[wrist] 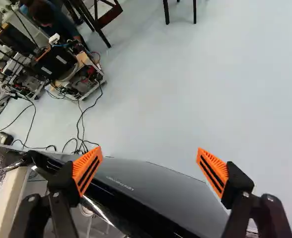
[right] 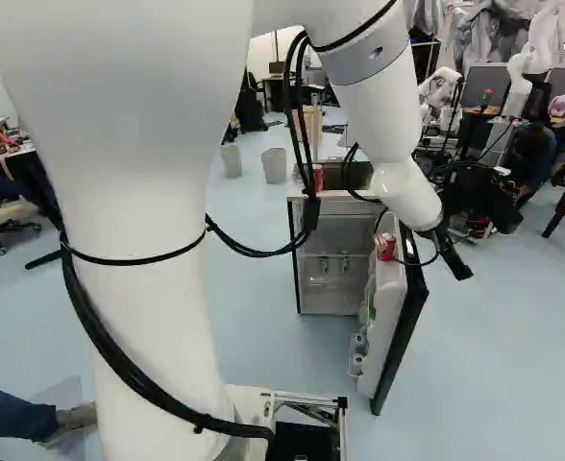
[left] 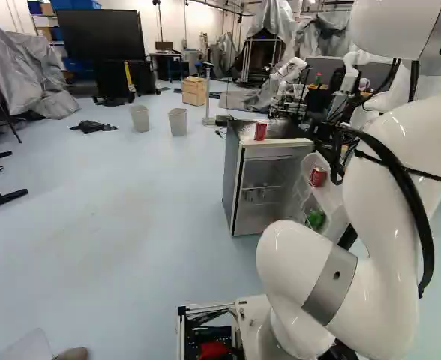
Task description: Grab a drink from the fridge
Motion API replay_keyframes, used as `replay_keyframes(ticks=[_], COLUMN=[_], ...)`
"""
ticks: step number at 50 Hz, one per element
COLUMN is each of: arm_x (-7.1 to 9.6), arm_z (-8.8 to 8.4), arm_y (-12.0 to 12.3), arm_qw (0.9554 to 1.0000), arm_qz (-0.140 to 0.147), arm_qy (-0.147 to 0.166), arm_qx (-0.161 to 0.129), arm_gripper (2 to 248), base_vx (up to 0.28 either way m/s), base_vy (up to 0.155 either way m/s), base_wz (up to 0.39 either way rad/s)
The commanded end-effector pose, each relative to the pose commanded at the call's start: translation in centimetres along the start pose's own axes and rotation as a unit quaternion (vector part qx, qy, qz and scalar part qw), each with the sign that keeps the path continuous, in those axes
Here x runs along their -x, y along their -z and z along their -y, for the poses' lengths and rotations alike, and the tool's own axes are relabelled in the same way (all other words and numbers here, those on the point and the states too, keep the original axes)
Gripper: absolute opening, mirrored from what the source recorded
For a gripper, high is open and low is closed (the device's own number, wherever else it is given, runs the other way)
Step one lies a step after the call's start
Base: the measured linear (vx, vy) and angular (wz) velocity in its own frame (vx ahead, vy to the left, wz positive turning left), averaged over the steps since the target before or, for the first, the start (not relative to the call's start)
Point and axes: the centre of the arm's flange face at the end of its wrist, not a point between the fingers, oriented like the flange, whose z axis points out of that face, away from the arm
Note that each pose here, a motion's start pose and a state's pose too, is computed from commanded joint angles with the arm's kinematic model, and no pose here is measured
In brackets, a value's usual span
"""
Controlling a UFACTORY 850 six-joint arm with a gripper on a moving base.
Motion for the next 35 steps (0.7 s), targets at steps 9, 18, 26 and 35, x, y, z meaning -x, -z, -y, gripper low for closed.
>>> replay_keyframes(ticks=[9, 18, 26, 35], arm_x=[0.5, 1.0, 1.5, 1.8], arm_z=[-0.2, -0.4, -0.6, -0.7], arm_y=[-0.9, -1.9, -2.7, -3.2], arm_qw=[1.0000, 0.9998, 0.9996, 0.9995], arm_qz=[0.007, 0.015, 0.022, 0.025], arm_qy=[0.001, 0.002, 0.003, 0.004], arm_qx=[0.005, 0.010, 0.015, 0.018], arm_gripper=[247, 247, 247, 247], base_vx=[0.000, 0.000, 0.000, 0.000], base_vy=[0.000, 0.000, 0.000, 0.000], base_wz=[0.000, 0.000, 0.000, 0.000])
